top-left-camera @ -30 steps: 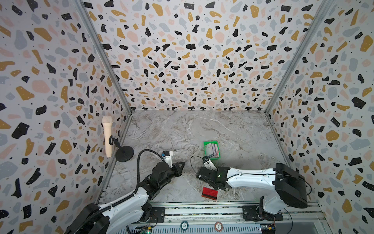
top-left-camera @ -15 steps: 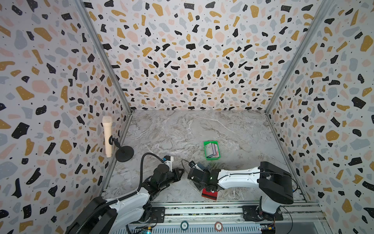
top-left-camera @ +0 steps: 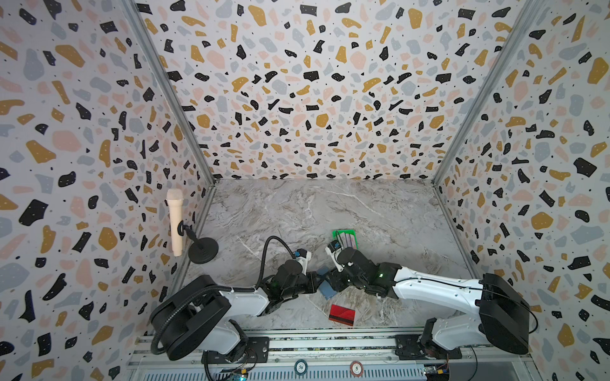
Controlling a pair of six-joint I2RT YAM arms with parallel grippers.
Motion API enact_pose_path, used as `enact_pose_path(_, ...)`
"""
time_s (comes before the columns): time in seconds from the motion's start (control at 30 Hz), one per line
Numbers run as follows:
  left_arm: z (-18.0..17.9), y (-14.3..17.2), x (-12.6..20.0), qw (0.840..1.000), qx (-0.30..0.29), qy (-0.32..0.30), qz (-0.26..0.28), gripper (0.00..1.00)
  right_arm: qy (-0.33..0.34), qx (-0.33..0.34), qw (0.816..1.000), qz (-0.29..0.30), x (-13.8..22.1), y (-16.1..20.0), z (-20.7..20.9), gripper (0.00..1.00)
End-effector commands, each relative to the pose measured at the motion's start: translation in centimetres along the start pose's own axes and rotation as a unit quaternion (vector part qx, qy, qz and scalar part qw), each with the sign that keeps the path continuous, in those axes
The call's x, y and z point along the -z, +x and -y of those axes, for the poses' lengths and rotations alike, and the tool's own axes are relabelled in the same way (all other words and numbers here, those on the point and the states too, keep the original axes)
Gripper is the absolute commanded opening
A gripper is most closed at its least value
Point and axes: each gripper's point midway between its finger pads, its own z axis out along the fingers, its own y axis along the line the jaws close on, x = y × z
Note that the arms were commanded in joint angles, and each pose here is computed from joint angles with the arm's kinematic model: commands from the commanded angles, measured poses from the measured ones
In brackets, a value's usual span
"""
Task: Insert credit cards into a card holder
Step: Turn over the card holder at the bottom-center of the table, then close the button on the card holder.
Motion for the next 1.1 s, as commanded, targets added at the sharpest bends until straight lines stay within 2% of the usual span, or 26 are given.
enact_pose_path(0.0,0.6,-0.7,-0.3,1.0,-0.013,0.009,0.013,0.0,-0.01,-0.014,0.999,-0.029,0.1,0.7,1.7,0.5)
enact_pose_path(0.13,0.9,-0.8,-0.3,1.0,-0.012,0.014,0.014,0.0,-0.016,-0.023,0.998,-0.054,-1.0,0.7,2.9,0.43)
enact_pose_path(0.27,0.9,-0.8,-0.1,1.0,-0.01,0.014,0.016,0.0,-0.017,-0.021,0.998,-0.049,-1.3,0.3,3.0,0.39)
enact_pose_path(0.47,0.8,-0.7,-0.2,1.0,-0.008,0.014,0.013,0.0,-0.014,-0.022,0.998,-0.052,-1.7,0.3,3.4,0.37)
enact_pose_path(0.6,0.8,-0.5,-0.3,1.0,-0.009,0.014,0.009,0.0,-0.011,-0.022,0.998,-0.058,-2.1,0.5,3.5,0.31)
enact_pose_path(0.8,0.6,-0.3,-0.3,1.0,-0.009,0.011,0.007,0.0,-0.012,-0.022,0.998,-0.06,-2.5,0.6,3.5,0.3)
enact_pose_path(1.0,0.1,-0.3,-0.3,1.0,-0.01,0.0,0.007,0.0,-0.011,-0.019,0.998,-0.059,-2.3,0.3,3.5,0.1)
enact_pose_path(1.07,-0.1,-0.2,-0.3,1.0,-0.011,-0.003,0.007,0.0,-0.012,-0.018,0.998,-0.058,-2.2,0.3,3.4,0.08)
